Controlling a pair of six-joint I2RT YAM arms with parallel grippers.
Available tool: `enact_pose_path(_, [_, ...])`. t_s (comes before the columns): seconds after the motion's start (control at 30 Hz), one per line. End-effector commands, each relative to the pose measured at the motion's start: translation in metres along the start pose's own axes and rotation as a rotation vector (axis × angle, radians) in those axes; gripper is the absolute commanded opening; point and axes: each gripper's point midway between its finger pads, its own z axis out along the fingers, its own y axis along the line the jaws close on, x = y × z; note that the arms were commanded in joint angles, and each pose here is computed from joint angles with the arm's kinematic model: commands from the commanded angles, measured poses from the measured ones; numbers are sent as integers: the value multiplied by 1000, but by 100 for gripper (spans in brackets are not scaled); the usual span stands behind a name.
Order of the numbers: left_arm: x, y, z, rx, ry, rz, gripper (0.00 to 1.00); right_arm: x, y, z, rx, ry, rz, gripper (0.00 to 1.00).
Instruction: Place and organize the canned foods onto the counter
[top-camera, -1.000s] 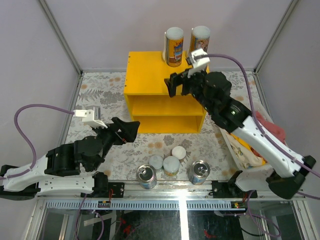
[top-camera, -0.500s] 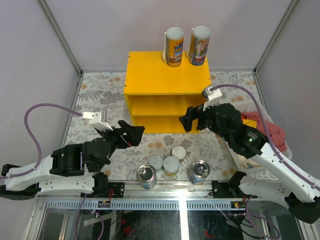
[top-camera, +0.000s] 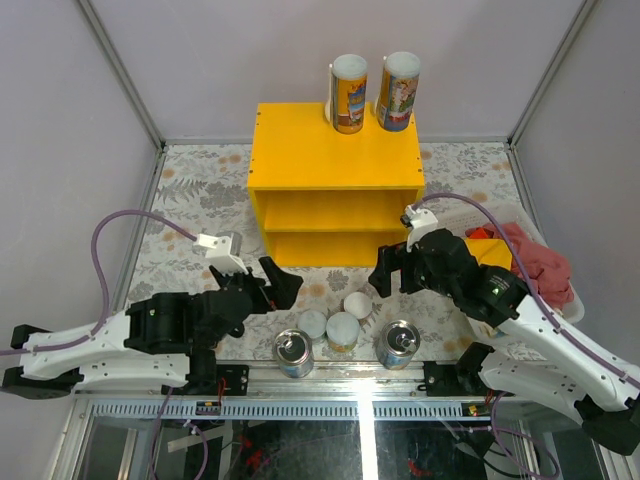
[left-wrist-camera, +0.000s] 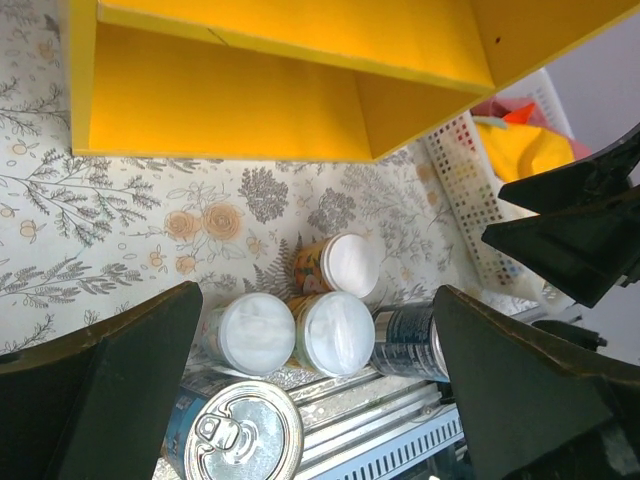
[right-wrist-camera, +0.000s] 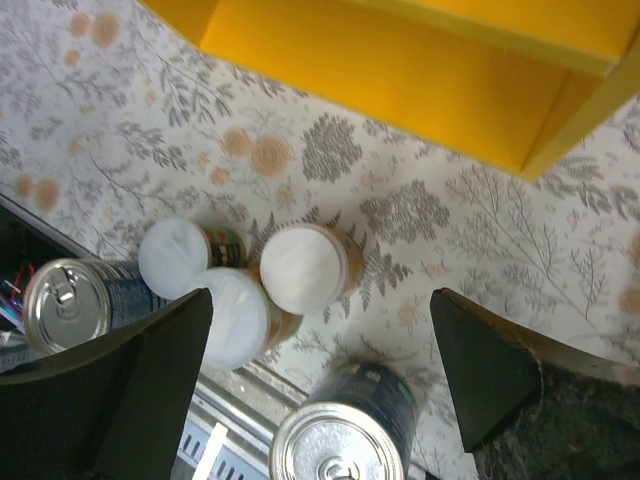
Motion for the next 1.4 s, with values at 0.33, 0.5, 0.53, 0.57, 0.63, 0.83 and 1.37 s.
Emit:
enact_pose_path(0.33, [27, -2, 13, -23, 69, 30, 100, 28, -15, -46, 112, 176, 41, 100])
enact_pose_path(0.5, [33, -3, 18, -33, 99, 63, 100, 33, -7, -56, 122, 201, 15, 100])
enact_pose_path(0.53, [34, -3, 20, -38, 106, 71, 100, 33, -4, -57, 124, 205, 10, 100])
enact_pose_path(0.57, [35, -2, 22, -41, 114, 77, 100, 35, 0, -58, 124, 214, 1, 99])
enact_pose_path(0.63, [36, -2, 25, -42, 125, 84, 100, 40, 8, -61, 125, 224, -20, 99])
enact_pose_path(0.83, [38, 3, 33, -39, 151, 78, 100, 60, 24, -67, 151, 257, -80, 99])
enact_pose_path(1.37, [40, 10, 47, -27, 207, 76, 100, 100, 31, -72, 212, 284, -118, 99])
